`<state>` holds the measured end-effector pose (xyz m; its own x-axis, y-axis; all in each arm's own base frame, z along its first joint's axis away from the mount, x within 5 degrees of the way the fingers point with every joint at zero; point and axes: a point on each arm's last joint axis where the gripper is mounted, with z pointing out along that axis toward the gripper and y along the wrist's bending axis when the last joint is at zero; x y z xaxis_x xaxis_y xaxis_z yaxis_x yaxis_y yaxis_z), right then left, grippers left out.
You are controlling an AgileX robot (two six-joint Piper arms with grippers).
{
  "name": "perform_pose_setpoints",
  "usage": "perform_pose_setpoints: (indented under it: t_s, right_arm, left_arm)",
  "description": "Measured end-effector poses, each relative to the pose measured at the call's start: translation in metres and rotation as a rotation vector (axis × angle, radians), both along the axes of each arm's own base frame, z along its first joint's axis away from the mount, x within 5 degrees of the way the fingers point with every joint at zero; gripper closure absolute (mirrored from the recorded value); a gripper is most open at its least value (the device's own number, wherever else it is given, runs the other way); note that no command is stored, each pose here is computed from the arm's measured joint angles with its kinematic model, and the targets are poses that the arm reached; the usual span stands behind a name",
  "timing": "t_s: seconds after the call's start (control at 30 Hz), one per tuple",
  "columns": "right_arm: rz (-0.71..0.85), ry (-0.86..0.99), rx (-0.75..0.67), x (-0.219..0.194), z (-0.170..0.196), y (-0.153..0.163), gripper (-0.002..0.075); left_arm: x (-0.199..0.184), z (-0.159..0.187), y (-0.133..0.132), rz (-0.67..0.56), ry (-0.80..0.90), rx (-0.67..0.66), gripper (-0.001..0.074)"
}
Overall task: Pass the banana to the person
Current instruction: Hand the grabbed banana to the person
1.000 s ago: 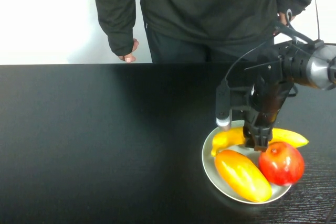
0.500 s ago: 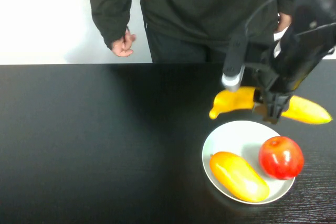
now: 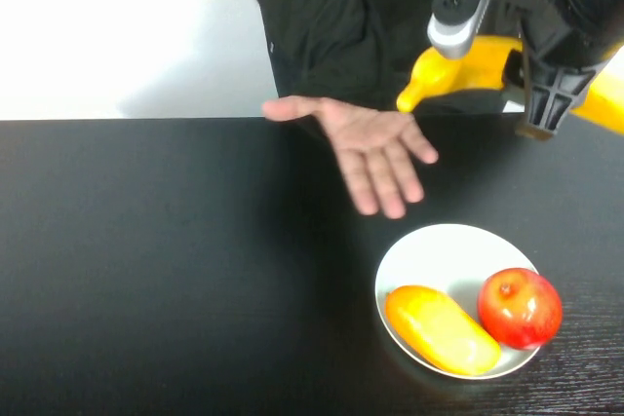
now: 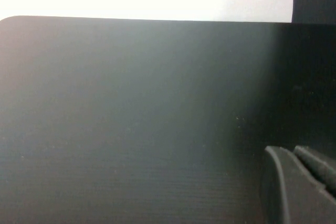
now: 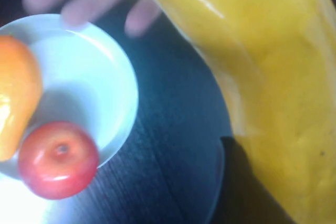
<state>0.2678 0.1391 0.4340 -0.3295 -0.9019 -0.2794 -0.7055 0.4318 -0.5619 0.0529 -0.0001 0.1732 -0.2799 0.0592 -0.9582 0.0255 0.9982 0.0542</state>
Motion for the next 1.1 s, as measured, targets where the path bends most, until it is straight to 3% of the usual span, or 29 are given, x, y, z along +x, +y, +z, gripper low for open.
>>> perform_pose_setpoints:
  t_s: [0.03, 0.27, 0.5, 0.67, 0.87, 1.1]
  right_arm:
    - [0.032, 0.015, 0.036, 0.002, -0.011, 0.007, 0.0447]
    - [0.066, 0.01, -0.012, 0.016, -0.014, 0.023, 0.0447]
    - [0.201, -0.018, -0.037, 0.033, -0.016, 0.076, 0.0447]
    - [0.237, 0.002, -0.056, 0.053, -0.034, 0.103, 0.0447]
    - [0.245, 0.043, -0.09, 0.066, -0.057, 0.114, 0.0447]
    - [0.26, 0.063, -0.115, 0.071, -0.067, 0.118, 0.0338]
  left_arm:
    - [0.0, 0.0, 0.0, 0.0, 0.0, 0.0, 0.0738]
    - [0.0, 0.0, 0.0, 0.0, 0.0, 0.0, 0.0738]
    - [0.0, 0.0, 0.0, 0.0, 0.0, 0.0, 0.0738]
    - [0.0, 0.0, 0.0, 0.0, 0.0, 0.0, 0.0738]
    - [0.0, 0.0, 0.0, 0.0, 0.0, 0.0, 0.0738]
    - [0.0, 0.0, 0.0, 0.0, 0.0, 0.0, 0.0738]
